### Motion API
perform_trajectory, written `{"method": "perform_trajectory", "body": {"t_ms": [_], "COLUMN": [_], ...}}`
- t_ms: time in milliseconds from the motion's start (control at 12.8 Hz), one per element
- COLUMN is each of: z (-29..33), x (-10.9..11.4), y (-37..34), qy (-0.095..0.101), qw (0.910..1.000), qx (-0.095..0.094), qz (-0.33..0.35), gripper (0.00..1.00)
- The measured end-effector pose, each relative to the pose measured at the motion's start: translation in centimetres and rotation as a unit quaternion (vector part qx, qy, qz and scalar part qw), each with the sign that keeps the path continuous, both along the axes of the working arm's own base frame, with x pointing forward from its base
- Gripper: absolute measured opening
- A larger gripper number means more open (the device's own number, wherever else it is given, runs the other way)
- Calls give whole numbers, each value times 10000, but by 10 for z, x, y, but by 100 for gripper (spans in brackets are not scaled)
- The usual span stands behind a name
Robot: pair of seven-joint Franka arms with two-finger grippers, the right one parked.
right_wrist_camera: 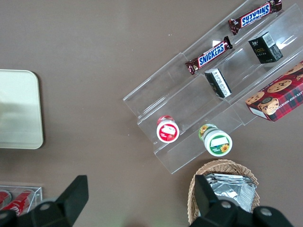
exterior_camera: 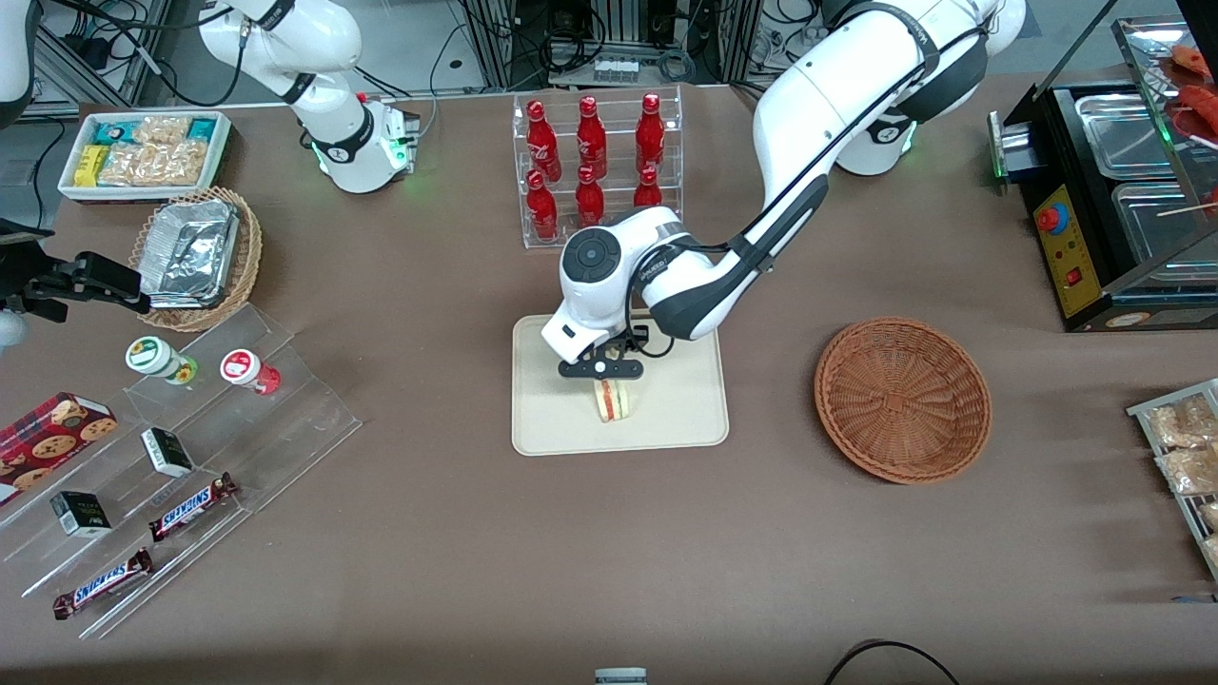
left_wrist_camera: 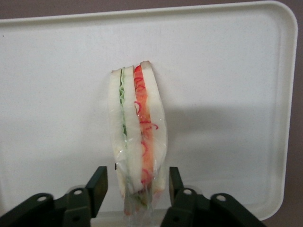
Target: Place sandwich from basket to tray
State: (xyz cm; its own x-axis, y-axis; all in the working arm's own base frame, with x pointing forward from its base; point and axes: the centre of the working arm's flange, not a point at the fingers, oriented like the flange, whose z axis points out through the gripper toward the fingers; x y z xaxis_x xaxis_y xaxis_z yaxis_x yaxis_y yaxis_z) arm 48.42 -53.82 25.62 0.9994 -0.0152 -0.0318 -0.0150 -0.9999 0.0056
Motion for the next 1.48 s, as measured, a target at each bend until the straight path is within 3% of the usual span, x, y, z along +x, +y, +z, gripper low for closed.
{"method": "perform_trajectory", "body": {"t_ms": [234, 312, 468, 780, 1248, 1482], "z": [39, 65, 125, 234, 297, 321], "x": [13, 19, 30, 49, 59, 64], "y": [8, 14, 40, 122, 206, 258], "qy": [-160, -263, -397, -387, -209, 74], "qw": [9996, 9988, 9952, 9862, 9852, 9897], "qx": [47, 88, 200, 349, 526, 528], "qz": [221, 413, 877, 1571, 1620, 1332], "gripper": [97, 100, 100, 100, 100, 100]}}
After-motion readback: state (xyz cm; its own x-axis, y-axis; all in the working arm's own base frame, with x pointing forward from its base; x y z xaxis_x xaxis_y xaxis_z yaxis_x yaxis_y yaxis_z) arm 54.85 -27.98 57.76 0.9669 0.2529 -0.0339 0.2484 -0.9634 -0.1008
